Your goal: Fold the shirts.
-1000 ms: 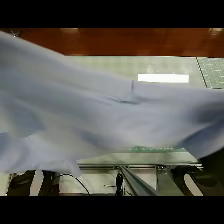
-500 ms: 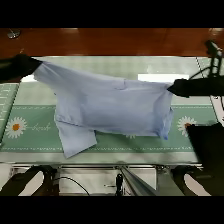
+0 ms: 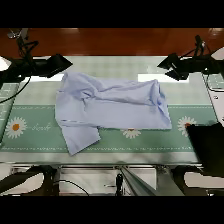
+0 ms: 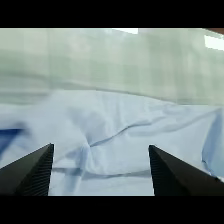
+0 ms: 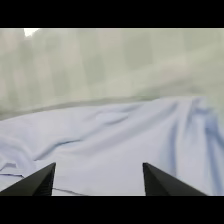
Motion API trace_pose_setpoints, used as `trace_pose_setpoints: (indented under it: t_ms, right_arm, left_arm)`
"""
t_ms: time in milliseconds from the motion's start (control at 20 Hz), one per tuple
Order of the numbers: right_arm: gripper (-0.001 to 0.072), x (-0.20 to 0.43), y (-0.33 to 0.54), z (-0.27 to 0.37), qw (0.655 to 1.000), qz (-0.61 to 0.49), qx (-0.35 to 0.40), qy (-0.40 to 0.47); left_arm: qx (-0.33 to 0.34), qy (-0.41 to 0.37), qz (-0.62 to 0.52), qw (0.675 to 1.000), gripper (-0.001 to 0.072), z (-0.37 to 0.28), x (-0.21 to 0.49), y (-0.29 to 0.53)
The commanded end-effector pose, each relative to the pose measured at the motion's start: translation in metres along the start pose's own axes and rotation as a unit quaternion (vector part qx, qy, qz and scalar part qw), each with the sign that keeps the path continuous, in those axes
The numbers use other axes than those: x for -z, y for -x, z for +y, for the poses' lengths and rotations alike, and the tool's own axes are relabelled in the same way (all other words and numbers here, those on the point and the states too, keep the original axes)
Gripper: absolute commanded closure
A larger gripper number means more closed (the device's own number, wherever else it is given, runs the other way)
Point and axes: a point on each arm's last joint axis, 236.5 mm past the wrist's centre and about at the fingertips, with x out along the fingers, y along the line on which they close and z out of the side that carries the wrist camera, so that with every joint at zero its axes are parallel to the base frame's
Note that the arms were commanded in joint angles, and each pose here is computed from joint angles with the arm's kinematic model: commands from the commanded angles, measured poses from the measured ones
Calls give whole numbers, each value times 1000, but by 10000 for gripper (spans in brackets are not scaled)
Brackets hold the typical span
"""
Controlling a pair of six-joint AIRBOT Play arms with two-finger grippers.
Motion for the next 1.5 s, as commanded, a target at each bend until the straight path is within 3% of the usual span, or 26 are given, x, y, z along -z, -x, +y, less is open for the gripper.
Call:
trace_pose_setpoints:
  t_ms: [0, 150, 200, 350, 500, 950, 1450]
  right_arm:
    - [88, -2, 36, -38, 999, 42, 5, -2]
    - [88, 31, 97, -137, 980, 94, 174, 9]
    - [88, 43, 110, -156, 975, 94, 201, -7]
    - [89, 88, 105, -164, 985, 64, 152, -53]
    - [89, 132, 87, -151, 993, 38, 87, -68]
    - [89, 160, 80, -149, 992, 60, 72, -81]
    - [89, 167, 80, -147, 991, 74, 70, -81]
  left_arm:
    - [-56, -11, 64, 996, 3, 46, 17, 16]
    - [-170, 71, 157, 970, 4, 140, 63, 69]
    - [-189, 105, 181, 959, 4, 162, 83, 83]
    - [-175, 223, 217, 934, 4, 193, 146, 101]
    - [-67, 286, 212, 932, 4, 169, 180, 84]
    - [15, 253, 234, 939, 4, 140, 200, 42]
    - [18, 250, 273, 929, 6, 137, 220, 23]
